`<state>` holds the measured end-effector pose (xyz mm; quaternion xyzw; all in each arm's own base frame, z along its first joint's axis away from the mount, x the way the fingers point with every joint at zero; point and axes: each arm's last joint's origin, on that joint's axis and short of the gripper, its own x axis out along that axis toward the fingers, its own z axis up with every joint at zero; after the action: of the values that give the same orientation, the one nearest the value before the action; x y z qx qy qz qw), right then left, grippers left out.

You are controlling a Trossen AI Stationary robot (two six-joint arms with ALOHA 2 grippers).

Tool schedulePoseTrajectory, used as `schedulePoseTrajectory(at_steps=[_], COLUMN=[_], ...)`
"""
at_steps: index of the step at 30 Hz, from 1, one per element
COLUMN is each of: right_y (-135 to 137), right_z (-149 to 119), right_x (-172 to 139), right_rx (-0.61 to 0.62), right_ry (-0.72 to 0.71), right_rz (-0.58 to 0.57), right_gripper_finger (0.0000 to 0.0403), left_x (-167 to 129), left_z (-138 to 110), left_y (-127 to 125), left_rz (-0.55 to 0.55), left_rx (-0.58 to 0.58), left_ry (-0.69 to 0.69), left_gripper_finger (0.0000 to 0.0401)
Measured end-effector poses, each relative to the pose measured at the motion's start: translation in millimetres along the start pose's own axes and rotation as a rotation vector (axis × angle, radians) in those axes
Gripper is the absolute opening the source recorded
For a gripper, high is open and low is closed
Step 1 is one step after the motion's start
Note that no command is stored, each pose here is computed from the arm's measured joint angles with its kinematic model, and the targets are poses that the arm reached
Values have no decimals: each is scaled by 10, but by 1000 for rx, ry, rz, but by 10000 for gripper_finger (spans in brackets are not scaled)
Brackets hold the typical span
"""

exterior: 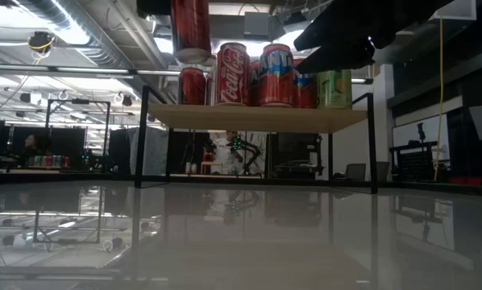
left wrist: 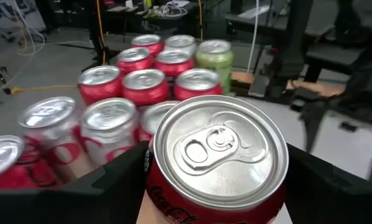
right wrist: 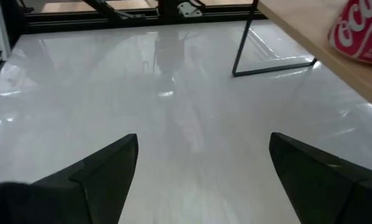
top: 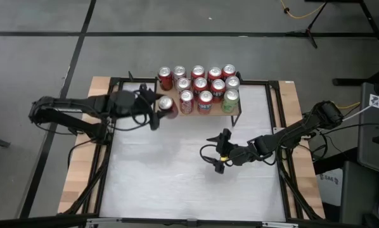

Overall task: Place canned beverage on shelf
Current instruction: Put the red black soda can on the shelf aligned with the other red black soda can

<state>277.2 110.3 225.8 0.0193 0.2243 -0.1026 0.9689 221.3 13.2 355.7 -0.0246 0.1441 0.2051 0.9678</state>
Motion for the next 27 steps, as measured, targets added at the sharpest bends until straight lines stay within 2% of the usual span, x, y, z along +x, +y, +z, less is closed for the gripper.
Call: schedulePoseTrajectory(at_steps=[6, 13, 19, 27], right_y=[11, 20, 18, 18], right_z=[-4, -10, -10, -10], right_x=[0, 0, 0, 0], right_rx=[0, -2, -2, -3], right_ry=[12, 26, 24, 24], right_rz=[39, 70, 64, 63], right_gripper_finger=[353, 353, 353, 353], left_x=[161, 211, 289, 387], left_z=[-33, -74, -230, -465], left_y=[321, 605, 698, 763], left_rz=[11, 117, 156, 156], left_rx=[36, 23, 4, -40], left_ry=[67, 121, 127, 116], left_gripper_finger=[287, 287, 287, 287])
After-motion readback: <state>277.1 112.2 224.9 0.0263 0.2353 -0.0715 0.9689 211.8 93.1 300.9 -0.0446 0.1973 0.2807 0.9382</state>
